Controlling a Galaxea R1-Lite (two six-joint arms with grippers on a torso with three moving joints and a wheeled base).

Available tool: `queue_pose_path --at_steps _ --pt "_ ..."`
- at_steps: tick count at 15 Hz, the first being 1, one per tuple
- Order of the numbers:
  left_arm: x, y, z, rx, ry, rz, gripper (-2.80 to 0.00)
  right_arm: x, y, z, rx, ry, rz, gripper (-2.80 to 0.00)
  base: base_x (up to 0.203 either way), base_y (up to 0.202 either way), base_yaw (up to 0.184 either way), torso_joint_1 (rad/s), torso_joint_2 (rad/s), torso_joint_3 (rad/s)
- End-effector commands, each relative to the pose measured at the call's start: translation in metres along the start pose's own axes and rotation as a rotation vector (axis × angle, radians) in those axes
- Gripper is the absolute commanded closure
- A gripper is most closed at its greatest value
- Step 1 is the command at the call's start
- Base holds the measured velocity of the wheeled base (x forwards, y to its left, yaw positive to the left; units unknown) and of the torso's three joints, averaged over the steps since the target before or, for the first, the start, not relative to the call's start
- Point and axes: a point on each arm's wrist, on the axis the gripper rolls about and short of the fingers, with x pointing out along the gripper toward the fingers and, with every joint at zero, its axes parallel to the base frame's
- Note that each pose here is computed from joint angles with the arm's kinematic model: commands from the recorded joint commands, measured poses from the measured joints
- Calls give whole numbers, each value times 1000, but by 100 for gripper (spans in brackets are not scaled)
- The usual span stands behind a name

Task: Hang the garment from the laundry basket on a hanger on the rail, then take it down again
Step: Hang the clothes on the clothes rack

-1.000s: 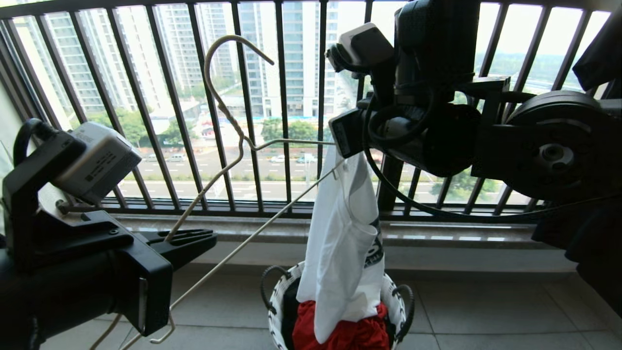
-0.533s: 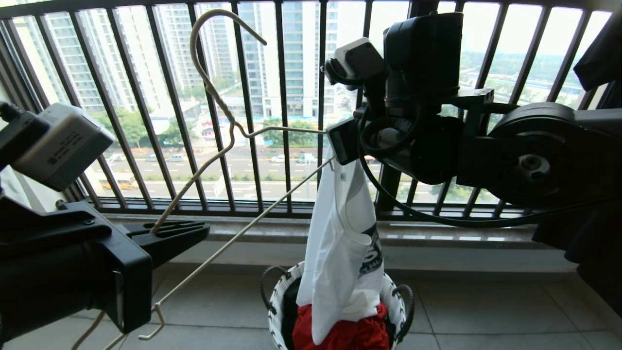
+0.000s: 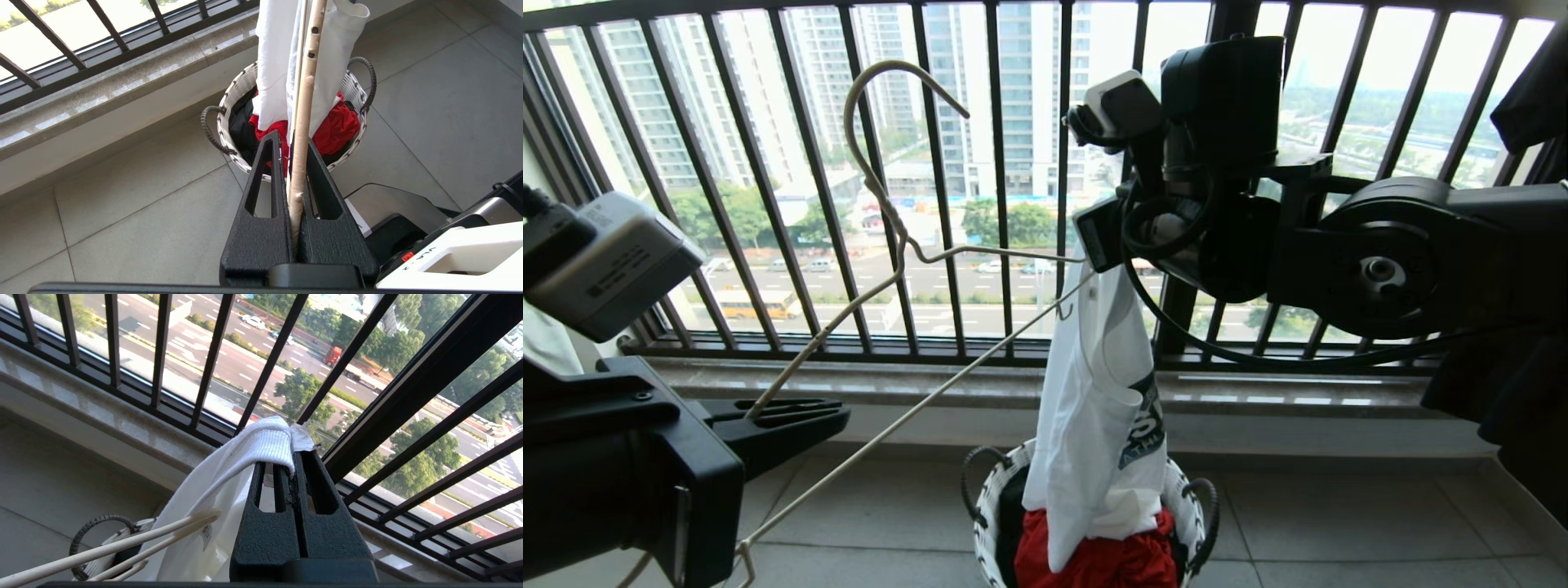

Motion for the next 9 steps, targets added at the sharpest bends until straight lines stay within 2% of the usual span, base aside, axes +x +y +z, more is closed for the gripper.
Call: queue_pose_path --at_steps 1,4,9 --pt "-6 1 4 -13 -14 -1 0 5 0 -2 -4 4 -10 0 0 0 0 0 0 0" --pt "-2 0 7 -52 -12 -3 0 7 1 -2 2 -4 -12 0 0 0 0 0 0 0" --pt "-2 -1 8 -63 -11 -6 0 11 4 -3 3 -6 -13 0 0 0 0 0 0 0"
